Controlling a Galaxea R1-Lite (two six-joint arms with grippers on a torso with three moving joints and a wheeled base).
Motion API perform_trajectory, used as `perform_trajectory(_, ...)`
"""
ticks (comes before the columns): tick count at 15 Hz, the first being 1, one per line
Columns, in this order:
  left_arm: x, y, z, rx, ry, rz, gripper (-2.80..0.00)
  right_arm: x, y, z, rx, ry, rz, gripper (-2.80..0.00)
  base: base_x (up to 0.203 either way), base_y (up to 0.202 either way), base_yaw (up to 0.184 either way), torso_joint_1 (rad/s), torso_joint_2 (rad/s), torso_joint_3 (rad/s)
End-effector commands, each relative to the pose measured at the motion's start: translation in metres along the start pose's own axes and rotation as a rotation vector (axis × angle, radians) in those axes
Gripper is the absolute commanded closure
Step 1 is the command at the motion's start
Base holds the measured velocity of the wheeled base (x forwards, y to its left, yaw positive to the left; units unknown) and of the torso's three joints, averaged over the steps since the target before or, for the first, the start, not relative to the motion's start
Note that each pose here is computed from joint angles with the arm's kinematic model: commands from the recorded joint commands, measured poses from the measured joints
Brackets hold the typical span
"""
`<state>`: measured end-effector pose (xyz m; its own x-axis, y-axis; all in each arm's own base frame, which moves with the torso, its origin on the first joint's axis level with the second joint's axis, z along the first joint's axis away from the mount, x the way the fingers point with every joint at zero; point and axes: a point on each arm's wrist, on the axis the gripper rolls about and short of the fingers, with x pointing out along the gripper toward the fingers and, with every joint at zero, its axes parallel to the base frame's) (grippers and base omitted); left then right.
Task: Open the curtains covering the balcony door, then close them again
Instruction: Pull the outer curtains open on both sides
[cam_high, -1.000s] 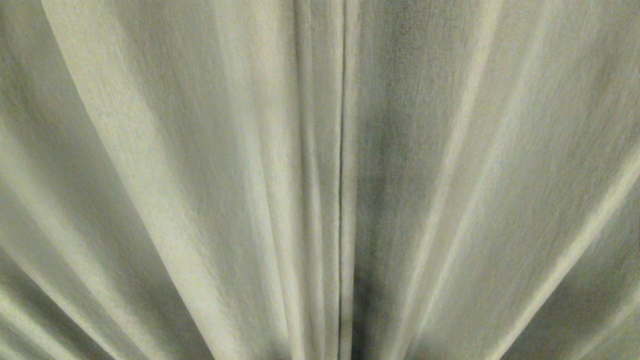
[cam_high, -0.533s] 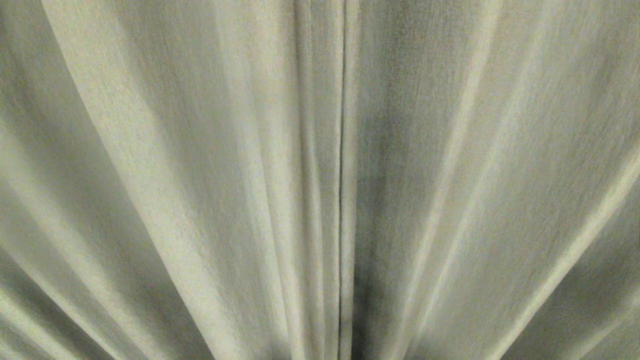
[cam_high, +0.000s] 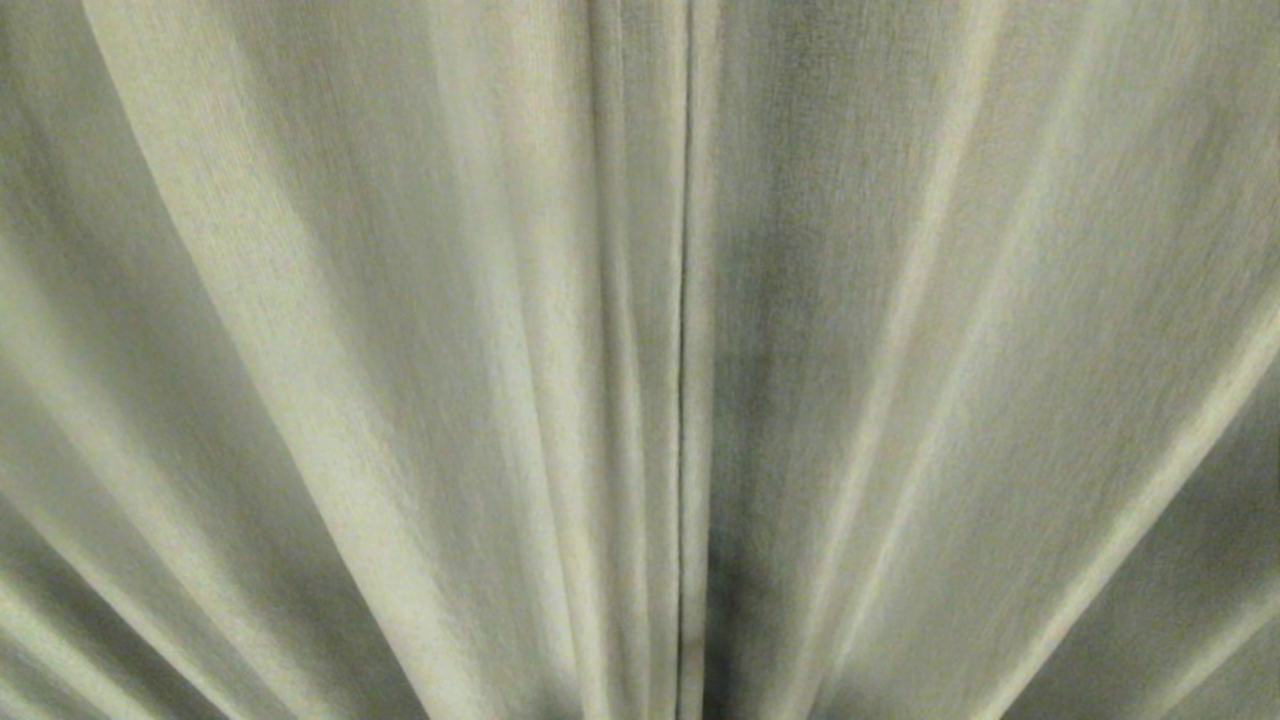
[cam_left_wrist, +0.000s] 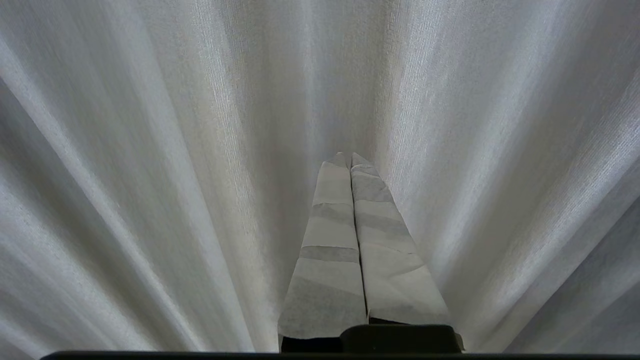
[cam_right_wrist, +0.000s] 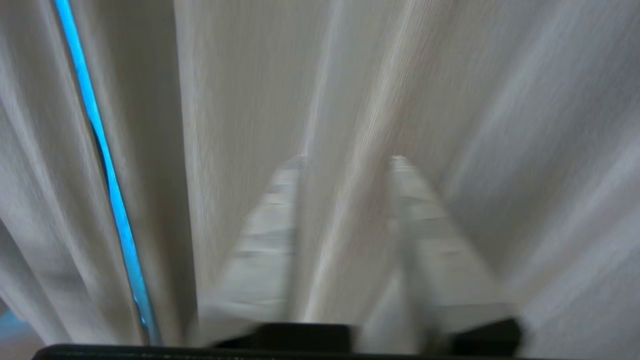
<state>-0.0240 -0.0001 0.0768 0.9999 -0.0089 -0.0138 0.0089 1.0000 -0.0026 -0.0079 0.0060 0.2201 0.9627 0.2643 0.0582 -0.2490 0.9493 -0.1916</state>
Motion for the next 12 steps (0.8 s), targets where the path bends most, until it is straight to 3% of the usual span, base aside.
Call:
perform_trajectory(1, 0.000, 0.000, 0.000, -0.001, 0.000, 0.000, 0.00, 0.017, -0.006, 0.005, 0.016, 0.031, 0.009, -2.80, 0.000, 0.000, 0.000, 0.000, 0.00, 0.000)
perform_trajectory(12, 0.000, 0.000, 0.000, -0.001, 0.000, 0.000, 0.00, 0.106, -0.034, 0.018, 0.063, 0.051, -0.021, -2.80, 0.000, 0.000, 0.000, 0.000, 0.00, 0.000)
